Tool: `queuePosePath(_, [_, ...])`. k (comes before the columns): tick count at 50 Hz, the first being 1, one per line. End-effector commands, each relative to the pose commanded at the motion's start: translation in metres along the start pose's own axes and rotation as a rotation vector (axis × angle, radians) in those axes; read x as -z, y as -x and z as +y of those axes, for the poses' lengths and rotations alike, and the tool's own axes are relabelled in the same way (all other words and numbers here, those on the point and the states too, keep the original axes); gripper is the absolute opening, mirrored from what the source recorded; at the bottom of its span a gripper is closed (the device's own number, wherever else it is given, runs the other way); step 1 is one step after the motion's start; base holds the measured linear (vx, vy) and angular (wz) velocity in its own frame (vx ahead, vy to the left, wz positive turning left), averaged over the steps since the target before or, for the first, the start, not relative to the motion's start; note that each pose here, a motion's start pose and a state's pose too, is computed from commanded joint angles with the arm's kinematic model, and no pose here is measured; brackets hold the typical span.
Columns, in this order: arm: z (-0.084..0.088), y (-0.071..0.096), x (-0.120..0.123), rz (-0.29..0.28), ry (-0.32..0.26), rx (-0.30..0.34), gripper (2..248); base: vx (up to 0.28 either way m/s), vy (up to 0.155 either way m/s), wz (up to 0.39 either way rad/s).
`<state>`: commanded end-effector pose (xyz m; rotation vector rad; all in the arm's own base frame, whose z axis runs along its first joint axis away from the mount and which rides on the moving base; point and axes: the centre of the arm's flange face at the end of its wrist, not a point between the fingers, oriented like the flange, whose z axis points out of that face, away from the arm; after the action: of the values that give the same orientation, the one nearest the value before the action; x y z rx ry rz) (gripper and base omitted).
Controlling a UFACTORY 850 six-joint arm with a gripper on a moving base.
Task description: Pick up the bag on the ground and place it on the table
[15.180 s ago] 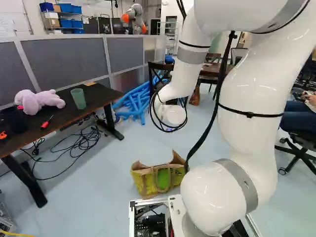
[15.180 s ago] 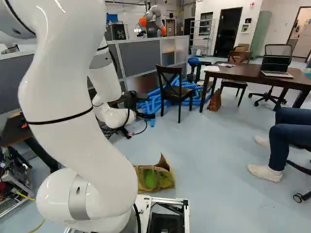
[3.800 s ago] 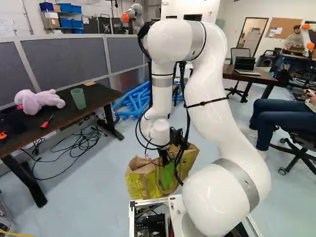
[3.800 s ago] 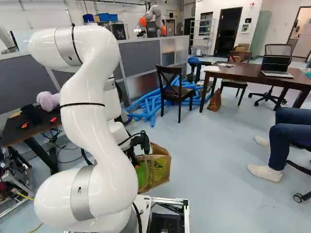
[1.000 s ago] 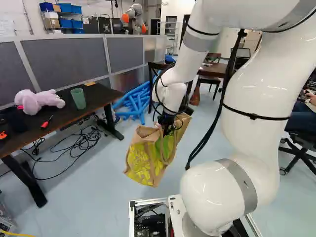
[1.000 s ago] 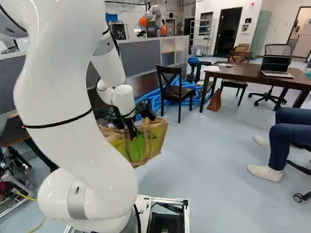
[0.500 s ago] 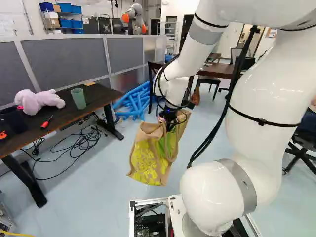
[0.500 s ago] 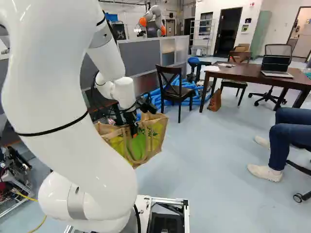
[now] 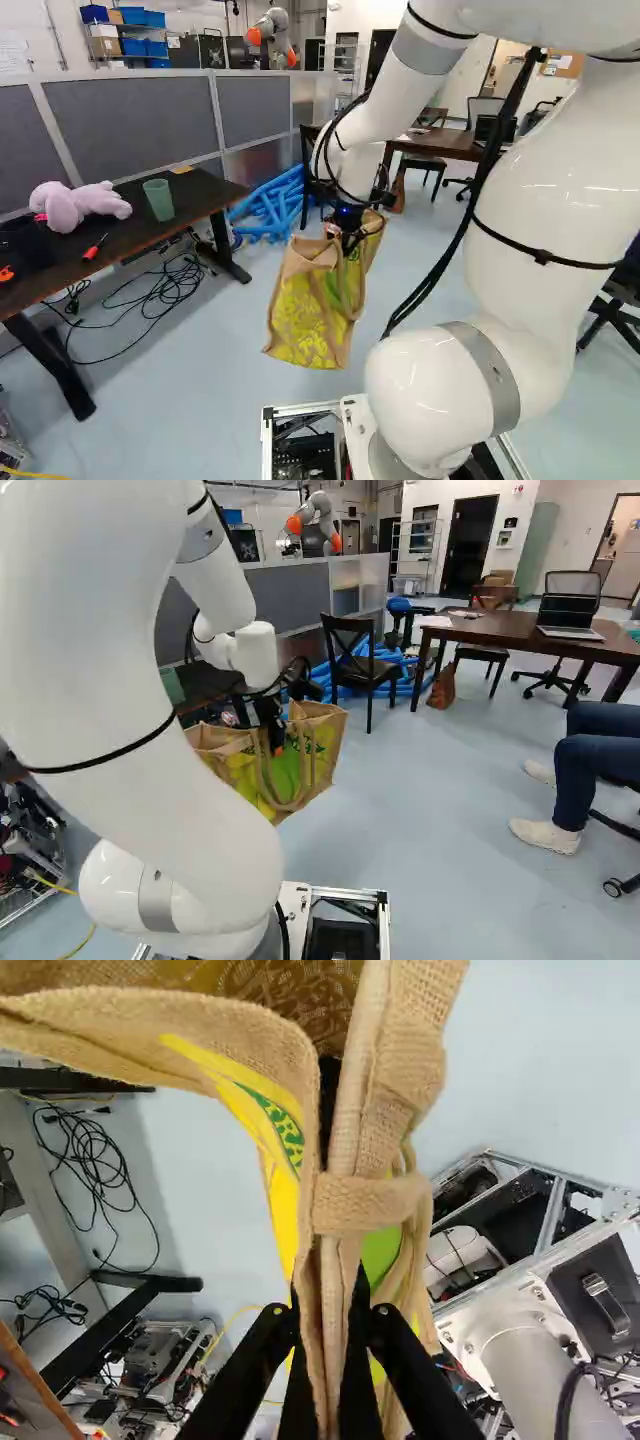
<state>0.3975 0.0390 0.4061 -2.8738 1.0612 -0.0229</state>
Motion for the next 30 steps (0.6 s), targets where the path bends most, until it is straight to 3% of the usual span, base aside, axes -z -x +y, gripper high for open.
queuePosePath(30, [-0.001, -0.008, 0.047, -0.001, 0.067, 0.069, 21, 0.0, 0.0, 0.0])
